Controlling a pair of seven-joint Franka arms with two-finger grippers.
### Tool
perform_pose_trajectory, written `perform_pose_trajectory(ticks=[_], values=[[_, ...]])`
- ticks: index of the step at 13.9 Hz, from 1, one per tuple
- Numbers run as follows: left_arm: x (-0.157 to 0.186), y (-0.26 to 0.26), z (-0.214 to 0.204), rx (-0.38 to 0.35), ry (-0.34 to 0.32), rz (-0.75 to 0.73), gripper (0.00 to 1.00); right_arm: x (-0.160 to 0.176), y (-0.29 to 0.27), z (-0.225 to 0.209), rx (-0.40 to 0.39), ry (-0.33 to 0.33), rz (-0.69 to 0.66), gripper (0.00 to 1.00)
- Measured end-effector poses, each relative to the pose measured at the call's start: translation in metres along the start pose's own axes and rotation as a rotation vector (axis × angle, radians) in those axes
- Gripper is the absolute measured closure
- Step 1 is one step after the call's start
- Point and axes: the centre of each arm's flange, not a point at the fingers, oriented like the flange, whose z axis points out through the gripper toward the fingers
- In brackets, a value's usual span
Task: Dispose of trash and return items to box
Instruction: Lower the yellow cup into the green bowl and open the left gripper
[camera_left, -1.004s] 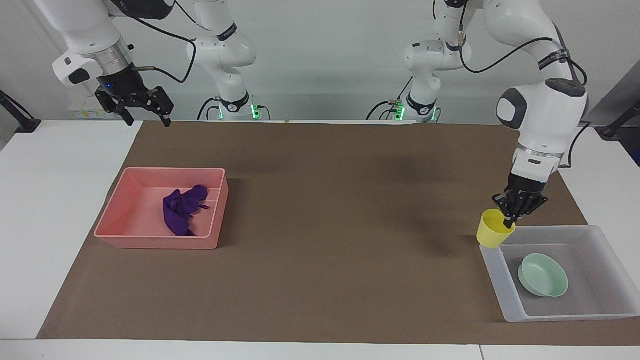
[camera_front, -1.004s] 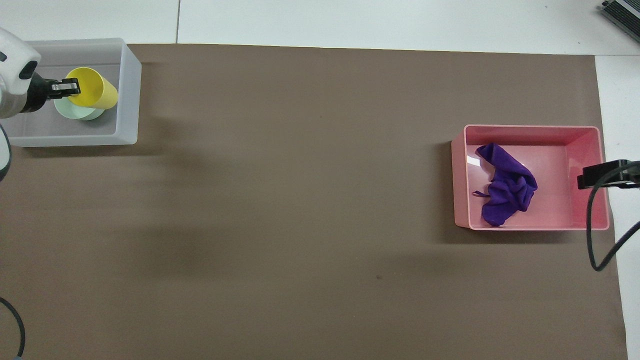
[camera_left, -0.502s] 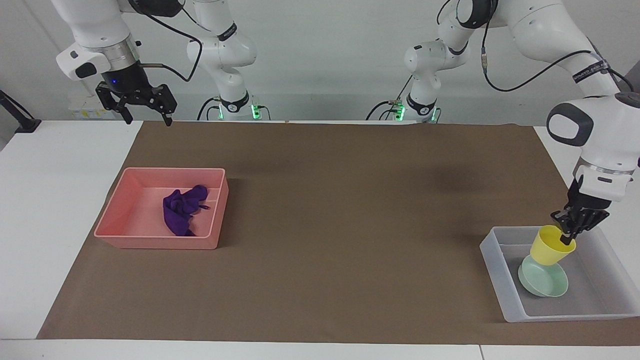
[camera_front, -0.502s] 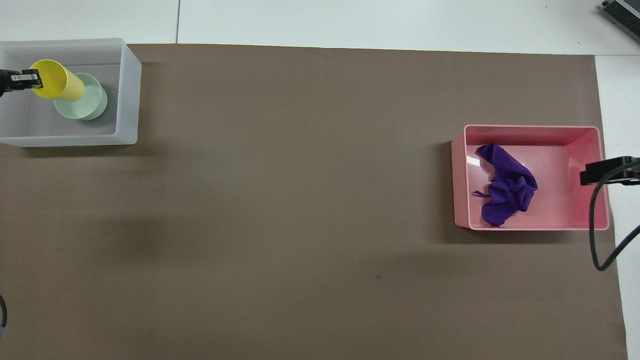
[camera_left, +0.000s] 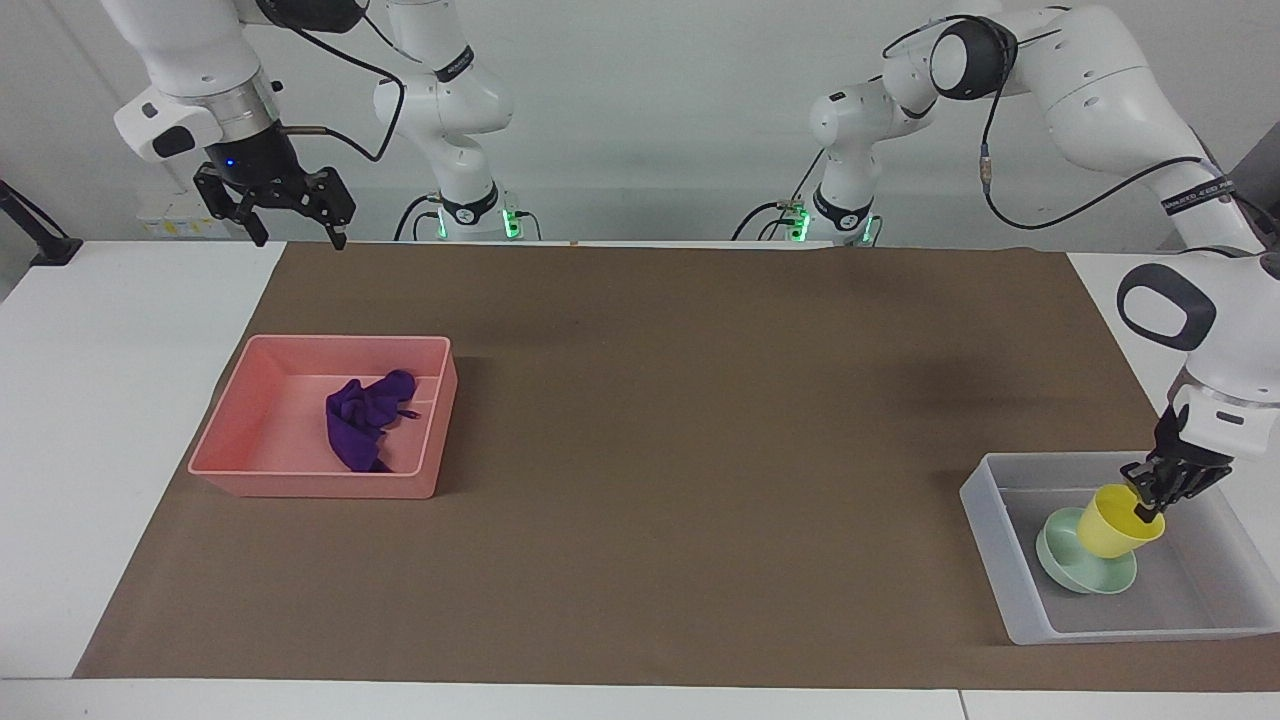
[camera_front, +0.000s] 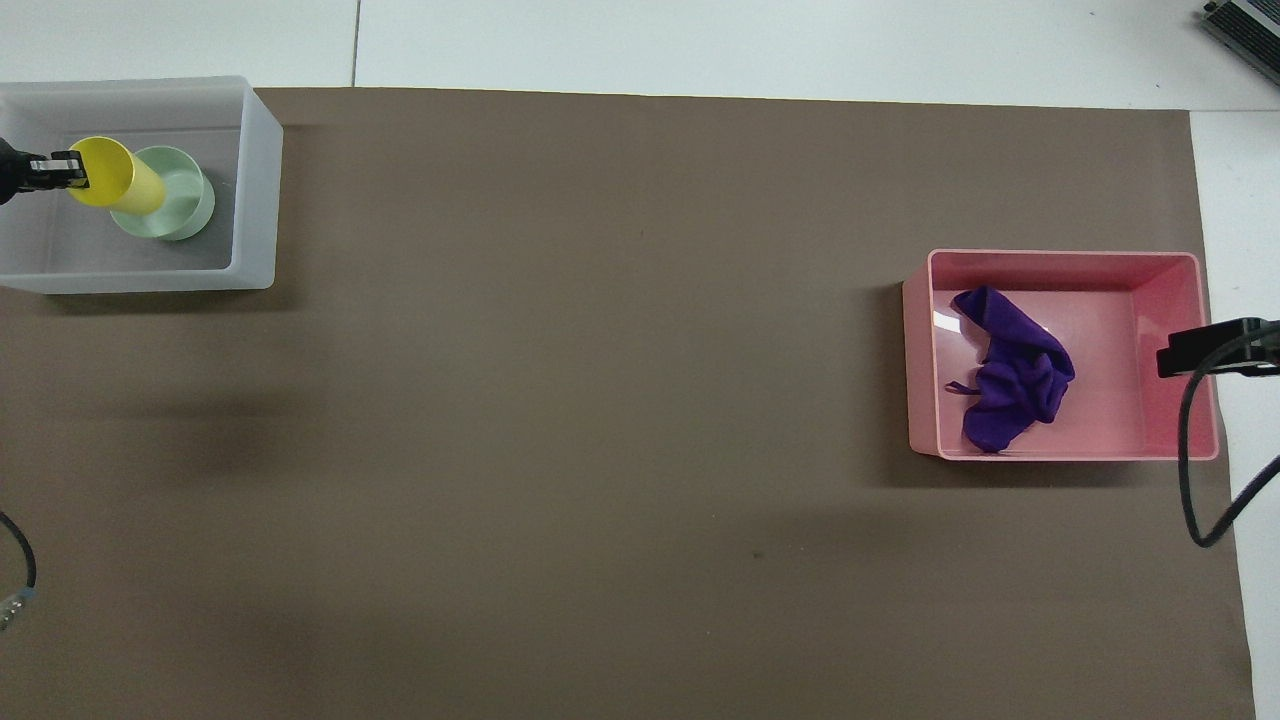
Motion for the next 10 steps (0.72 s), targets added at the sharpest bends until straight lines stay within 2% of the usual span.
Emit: perform_pose_trajectory(ticks=[6, 7, 10], values=[[-0.009, 0.006, 0.021, -0.017, -0.041, 0.002, 0.96, 0.001, 0.000, -0.001, -0.003, -0.002, -0.001, 0.00], [-0.011, 0.008, 0.023, -0.019, -0.045, 0.004, 0.91, 0.002, 0.000, -0.001, -0.003, -0.008, 0.000, 0.00], [-0.011, 0.013, 0.024, -0.025, -0.048, 0.013, 0.53, 0.004, -0.001, 0.001, -0.003, -0.012, -0.001, 0.00]])
